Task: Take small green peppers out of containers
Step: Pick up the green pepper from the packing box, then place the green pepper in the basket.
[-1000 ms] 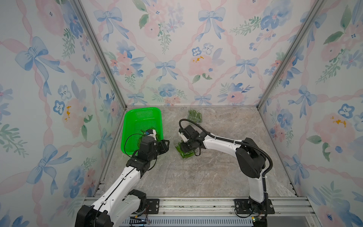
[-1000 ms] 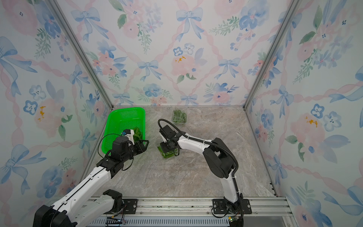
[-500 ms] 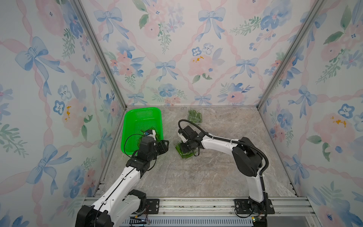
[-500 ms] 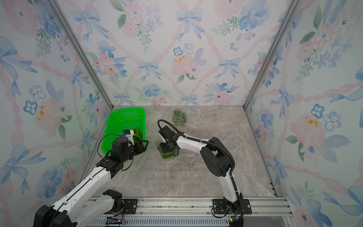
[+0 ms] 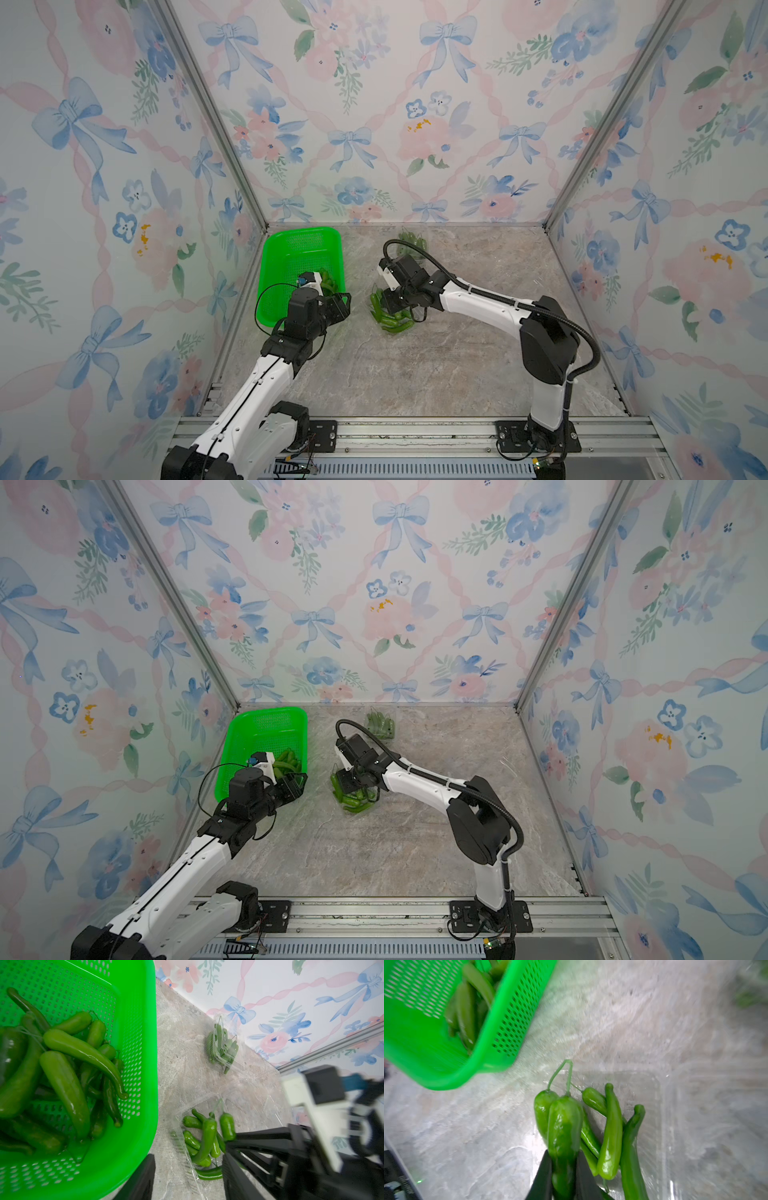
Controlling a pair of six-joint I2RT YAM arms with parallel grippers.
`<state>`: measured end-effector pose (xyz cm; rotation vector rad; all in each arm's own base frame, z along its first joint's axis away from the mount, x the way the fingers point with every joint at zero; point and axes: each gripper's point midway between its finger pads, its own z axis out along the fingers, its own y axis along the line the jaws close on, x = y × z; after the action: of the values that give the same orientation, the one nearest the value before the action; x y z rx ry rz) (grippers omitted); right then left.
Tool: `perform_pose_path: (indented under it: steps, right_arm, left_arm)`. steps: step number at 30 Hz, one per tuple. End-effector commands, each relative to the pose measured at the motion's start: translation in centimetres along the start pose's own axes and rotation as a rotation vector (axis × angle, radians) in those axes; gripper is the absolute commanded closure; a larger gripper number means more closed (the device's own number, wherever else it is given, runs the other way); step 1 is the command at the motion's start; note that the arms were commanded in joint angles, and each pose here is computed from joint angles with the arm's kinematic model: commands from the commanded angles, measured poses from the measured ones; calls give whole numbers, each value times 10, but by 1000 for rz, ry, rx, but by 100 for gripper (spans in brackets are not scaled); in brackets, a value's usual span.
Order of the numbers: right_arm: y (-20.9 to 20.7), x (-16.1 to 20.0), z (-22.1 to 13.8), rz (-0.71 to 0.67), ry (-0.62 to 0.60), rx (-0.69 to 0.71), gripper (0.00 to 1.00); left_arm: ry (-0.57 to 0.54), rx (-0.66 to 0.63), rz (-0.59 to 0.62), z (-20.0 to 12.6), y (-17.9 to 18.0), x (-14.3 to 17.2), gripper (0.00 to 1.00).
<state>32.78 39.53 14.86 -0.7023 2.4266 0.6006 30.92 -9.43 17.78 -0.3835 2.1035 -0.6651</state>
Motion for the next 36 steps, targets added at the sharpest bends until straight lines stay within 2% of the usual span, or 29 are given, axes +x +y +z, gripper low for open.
perform_pose_path:
  steps: [1, 5, 10, 14, 20, 24, 29, 33, 36]
  right_arm:
    - [19, -31, -25, -5, -87, -62, 97]
    - [46, -59, -25, -8, -139, -177, 97]
    - [83, -92, -6, -37, -179, -306, 98]
    - [101, -111, 19, -19, -166, -351, 97]
    - [124, -129, 67, 32, -159, -419, 94]
    - [126, -135, 94, 91, -185, -443, 89]
    - [119, -125, 114, 117, -168, -431, 71]
    - [112, -129, 101, 95, -169, -411, 65]
    - [102, -135, 75, 51, -174, -381, 56]
  left_arm:
    - [-63, 11, 7, -12, -6, -25, 45]
    - [-156, -5, -36, -29, 3, -51, 45]
    - [-248, -34, -107, -53, 26, -72, 44]
    - [-244, -43, -136, -57, 38, -70, 45]
    - [-246, 10, -118, -66, 28, -72, 44]
    - [-216, 3, -84, -69, 28, -63, 44]
    - [-154, -7, -57, -64, 33, -48, 43]
    - [-104, -24, -55, -54, 42, -36, 42]
    - [-54, -34, -56, -44, 47, -28, 42]
